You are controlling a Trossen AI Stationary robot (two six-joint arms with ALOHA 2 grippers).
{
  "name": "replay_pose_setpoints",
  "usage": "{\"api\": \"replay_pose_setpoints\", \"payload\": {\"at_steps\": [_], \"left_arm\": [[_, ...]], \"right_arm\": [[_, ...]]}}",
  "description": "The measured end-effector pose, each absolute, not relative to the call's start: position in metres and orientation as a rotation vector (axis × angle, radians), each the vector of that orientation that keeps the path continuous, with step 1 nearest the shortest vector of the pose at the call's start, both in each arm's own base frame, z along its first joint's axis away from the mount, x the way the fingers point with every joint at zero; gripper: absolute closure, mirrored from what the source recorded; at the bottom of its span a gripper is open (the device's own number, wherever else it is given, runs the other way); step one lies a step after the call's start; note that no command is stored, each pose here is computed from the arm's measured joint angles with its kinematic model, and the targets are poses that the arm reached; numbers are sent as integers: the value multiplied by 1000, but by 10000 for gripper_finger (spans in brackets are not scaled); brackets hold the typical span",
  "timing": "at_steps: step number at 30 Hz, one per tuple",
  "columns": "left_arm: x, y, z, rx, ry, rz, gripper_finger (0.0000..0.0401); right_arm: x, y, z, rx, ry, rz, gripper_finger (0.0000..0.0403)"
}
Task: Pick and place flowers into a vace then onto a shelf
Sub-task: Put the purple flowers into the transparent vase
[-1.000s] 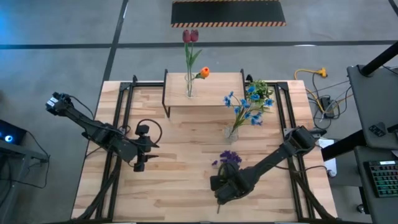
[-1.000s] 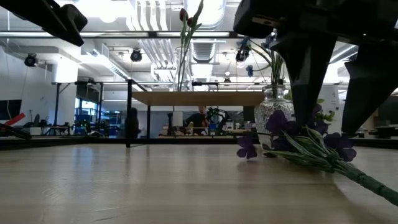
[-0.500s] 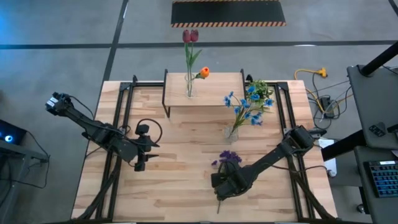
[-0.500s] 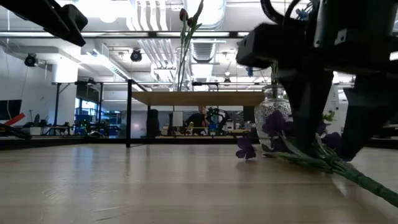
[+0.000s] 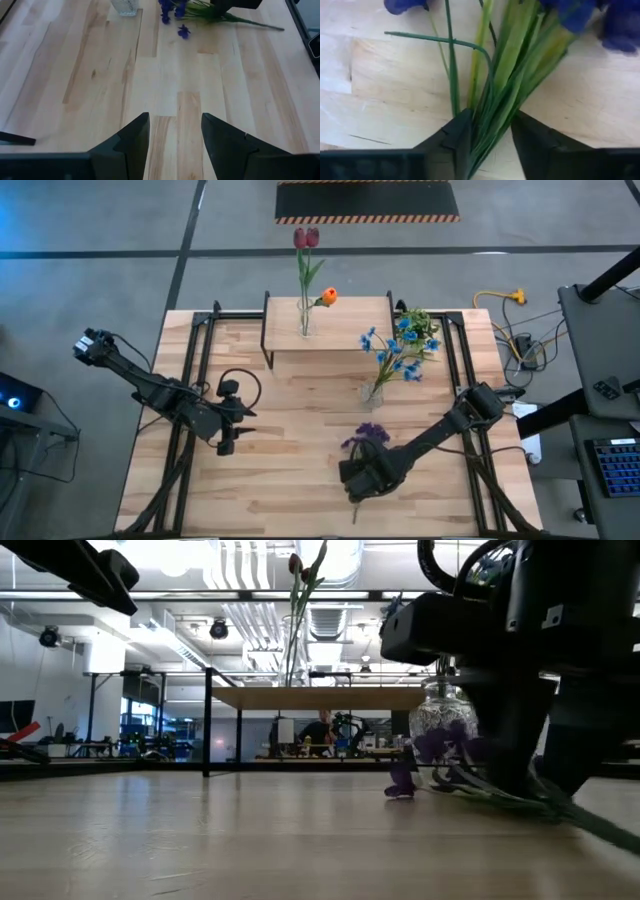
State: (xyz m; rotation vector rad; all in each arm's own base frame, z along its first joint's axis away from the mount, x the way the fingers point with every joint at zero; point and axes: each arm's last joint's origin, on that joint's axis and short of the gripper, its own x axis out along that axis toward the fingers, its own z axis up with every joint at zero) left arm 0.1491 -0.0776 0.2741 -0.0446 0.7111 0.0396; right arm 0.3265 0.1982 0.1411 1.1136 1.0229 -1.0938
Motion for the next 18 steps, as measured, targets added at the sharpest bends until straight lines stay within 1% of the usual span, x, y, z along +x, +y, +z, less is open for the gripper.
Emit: {"api": "replay_pose_setpoints", "payload": {"at_steps": [5, 9, 12, 18], "left_arm": [[149, -78, 274, -46, 711, 41, 237], [149, -78, 274, -46, 711, 41, 237], [149, -78, 274, -45, 710, 44, 237], [149, -77, 274, -38, 700, 64, 237]], "right_arm": [[326, 203, 143, 1095, 1016, -1064, 343], [327, 208, 148, 1062, 989, -1023, 374], [328, 213, 153, 1027, 989, -974, 385], [330, 221, 162, 985, 998, -901, 388]]}}
